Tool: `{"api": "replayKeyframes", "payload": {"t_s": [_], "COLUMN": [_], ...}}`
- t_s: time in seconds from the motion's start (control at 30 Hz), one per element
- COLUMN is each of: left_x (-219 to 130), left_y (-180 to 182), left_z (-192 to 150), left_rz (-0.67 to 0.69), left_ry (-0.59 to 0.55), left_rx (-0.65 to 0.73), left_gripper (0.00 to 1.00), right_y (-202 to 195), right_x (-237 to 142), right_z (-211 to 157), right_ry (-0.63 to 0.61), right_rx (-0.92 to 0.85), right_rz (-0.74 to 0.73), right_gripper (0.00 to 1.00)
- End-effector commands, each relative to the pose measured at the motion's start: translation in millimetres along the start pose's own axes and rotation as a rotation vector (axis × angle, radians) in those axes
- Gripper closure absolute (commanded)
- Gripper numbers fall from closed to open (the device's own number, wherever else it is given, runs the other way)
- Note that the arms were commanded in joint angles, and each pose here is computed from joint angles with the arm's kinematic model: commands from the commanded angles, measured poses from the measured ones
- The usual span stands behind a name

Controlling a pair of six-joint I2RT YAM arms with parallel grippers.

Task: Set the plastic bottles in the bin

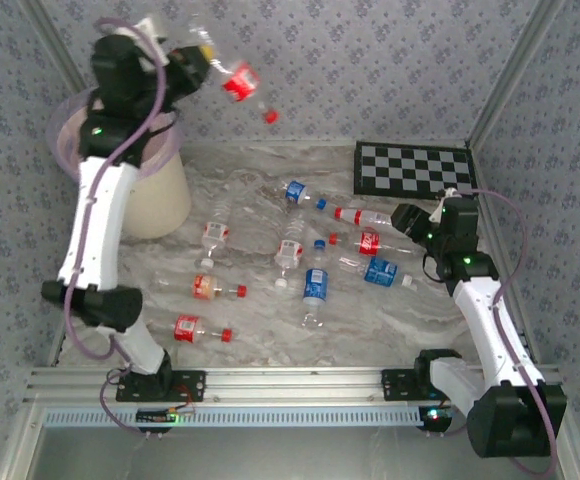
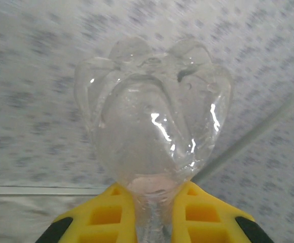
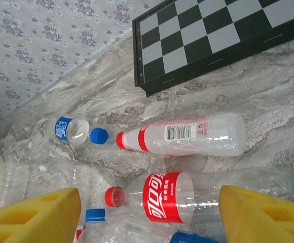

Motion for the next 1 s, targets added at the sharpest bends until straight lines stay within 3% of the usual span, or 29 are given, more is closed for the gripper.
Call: {"api": "replayKeyframes", "payload": {"t_s": [0.0,0.2,0.4,0.5,0.63,0.77,0.97], "left_x": [-44,-99,-95,-84,-59,-29,-2], "left_y": [31,89,130,145,162,175,203], "left_z": [15,26,20,15,-3,-40,-82], "left_rz": [0.138,0.46,0.664,0.704,0.708,0.701,0.695], "left_ry": [-0.044,-0.094,-0.051,-0.03,0.082,0.309,0.503], "left_rx": [0.049,0.119,0.162,0.169,0.215,0.279,0.258], "left_gripper": [1.0,1.0,1.0,1.0,1.0,1.0,1.0], "right_y": [0,-2,-3,-4,-7,-9,2], "right_x": [9,19,25,25,24,23,20], "right_z": [-3,-7,-10,-12,-14,-16,-28], "right_ry": [0.02,0.051,0.086,0.092,0.09,0.1,0.197], "right_rx": [-0.045,-0.044,-0.056,-0.066,-0.073,-0.068,-0.098], "right_rz": [0.011,0.015,0.016,0.006,-0.008,-0.005,0.135], "right_gripper": [0.26,0.26,0.26,0.26,0.26,0.26,0.24]}}
Point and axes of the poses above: each hand's point on the last joint's axis, 136 mm out from that joint toward the fingers, its own x axis out along the fingers, its own y axis along the line the jaws close on, z = x × y, the point moved 8 cm from there along -x, back along the fingers, and after that the axes turned 7 degrees about x, right-handed, at the moved point
